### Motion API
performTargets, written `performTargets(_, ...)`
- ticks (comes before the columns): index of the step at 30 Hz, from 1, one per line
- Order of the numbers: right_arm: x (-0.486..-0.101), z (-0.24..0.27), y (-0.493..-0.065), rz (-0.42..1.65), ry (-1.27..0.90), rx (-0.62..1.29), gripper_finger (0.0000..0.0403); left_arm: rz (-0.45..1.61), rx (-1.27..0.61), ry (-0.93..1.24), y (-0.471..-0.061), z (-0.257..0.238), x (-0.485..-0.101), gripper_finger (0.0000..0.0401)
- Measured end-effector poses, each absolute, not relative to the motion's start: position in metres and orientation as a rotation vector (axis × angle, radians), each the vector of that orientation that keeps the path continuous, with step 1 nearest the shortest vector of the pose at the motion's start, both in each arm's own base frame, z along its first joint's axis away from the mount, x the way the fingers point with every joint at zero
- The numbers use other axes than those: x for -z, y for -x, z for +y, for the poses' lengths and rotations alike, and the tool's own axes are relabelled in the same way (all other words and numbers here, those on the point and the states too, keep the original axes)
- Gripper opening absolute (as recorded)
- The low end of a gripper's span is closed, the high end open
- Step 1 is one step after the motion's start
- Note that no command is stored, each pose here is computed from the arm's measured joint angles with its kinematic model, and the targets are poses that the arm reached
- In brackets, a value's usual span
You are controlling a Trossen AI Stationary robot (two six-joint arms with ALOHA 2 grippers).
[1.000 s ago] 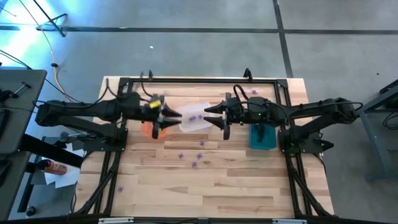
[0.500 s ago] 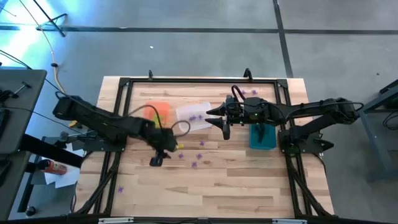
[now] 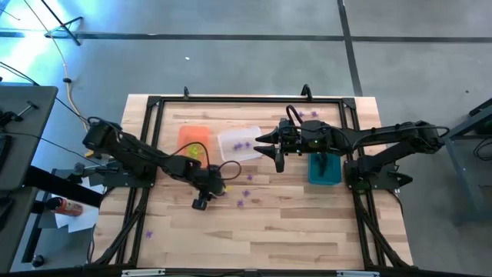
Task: Sort Halloween decoration
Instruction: Put the purple spider toy into the transparent bin
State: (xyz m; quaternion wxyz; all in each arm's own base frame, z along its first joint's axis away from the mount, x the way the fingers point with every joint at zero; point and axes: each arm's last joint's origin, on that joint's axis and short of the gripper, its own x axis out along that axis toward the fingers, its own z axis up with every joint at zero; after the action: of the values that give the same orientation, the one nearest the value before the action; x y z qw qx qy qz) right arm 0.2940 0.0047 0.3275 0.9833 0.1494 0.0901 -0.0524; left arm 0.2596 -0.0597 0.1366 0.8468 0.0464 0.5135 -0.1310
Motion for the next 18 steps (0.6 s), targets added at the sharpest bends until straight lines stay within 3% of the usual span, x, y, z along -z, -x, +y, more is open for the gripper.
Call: performTargets(18,-0.327,0.005,-0.294,0.184,-0.303,0.106,0.0165,1.101,0.142,-0.123,-0.267,-0.059,-0.120,0.0131)
